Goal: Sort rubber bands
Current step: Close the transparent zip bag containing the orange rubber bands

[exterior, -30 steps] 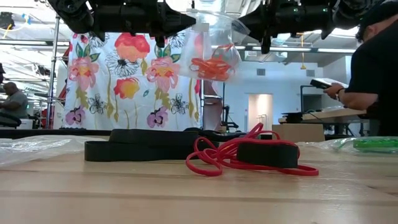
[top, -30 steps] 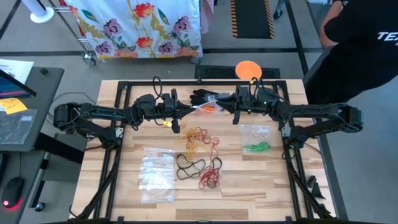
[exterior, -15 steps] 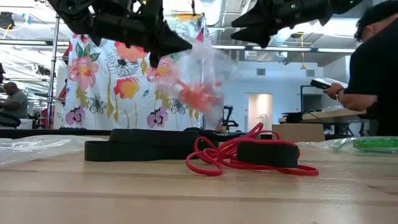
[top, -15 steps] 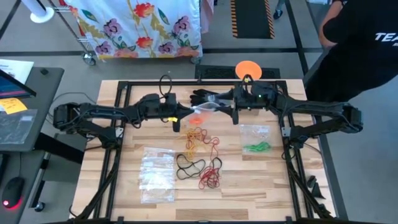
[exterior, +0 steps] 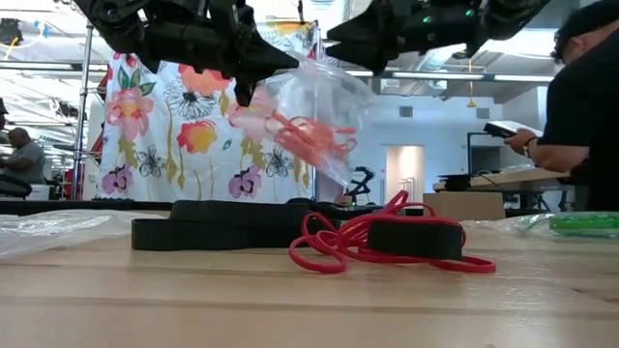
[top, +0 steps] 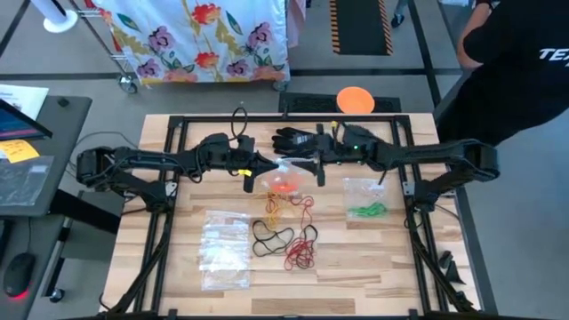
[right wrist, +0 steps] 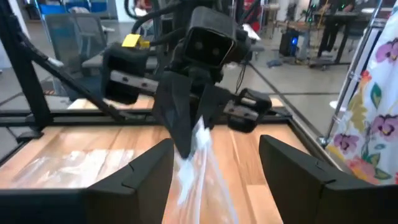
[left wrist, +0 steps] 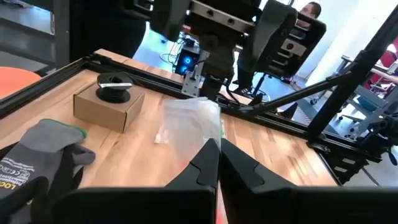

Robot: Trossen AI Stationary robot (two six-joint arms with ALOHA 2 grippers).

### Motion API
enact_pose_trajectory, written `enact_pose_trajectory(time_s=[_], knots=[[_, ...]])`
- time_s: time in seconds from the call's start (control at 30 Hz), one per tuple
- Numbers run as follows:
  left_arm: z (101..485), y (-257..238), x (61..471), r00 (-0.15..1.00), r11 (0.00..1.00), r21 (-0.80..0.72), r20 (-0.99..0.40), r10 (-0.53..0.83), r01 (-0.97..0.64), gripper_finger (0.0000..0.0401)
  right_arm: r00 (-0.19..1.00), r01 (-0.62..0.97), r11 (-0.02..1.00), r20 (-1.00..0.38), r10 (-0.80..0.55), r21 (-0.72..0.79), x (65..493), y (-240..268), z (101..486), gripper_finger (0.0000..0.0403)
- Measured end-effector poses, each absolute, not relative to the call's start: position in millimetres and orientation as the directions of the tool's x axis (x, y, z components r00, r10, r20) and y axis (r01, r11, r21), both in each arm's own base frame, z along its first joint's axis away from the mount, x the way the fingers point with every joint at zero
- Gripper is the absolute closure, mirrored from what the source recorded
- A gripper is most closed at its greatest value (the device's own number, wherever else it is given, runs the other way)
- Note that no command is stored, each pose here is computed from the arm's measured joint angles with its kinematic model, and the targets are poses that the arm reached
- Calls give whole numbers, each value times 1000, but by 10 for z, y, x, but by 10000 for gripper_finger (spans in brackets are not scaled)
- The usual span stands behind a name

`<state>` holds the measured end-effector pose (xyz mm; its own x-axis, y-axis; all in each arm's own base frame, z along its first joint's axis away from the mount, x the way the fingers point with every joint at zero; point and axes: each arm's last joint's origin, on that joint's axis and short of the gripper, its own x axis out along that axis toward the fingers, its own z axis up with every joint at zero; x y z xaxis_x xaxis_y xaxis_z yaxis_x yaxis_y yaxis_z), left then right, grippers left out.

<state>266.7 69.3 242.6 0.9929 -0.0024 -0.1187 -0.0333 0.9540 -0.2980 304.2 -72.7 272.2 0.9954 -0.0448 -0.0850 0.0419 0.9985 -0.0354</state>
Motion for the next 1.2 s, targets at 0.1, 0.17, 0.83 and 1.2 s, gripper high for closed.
enact_pose_trajectory(time_s=[0.1, 0.17, 0.83, 1.2], knots=[[2425, 691, 2667, 993, 954, -298, -119, -3, -33, 401, 995, 42, 999, -89, -45, -35, 3149, -755, 2698, 174], [2425, 691, 2667, 993, 954, -298, -120, -3, -33, 401, 994, 42, 999, -96, -45, -33, 3228, -776, 2672, 177], [2420, 691, 2666, 992, 965, -262, -124, -1, -31, 401, 991, 16, 1000, -136, -19, -22, 3458, -765, 2585, 255], [2421, 709, 2666, 990, 963, -252, -125, 61, -91, 401, 992, 17, 1000, -128, -20, -24, 3458, -768, 2593, 339]])
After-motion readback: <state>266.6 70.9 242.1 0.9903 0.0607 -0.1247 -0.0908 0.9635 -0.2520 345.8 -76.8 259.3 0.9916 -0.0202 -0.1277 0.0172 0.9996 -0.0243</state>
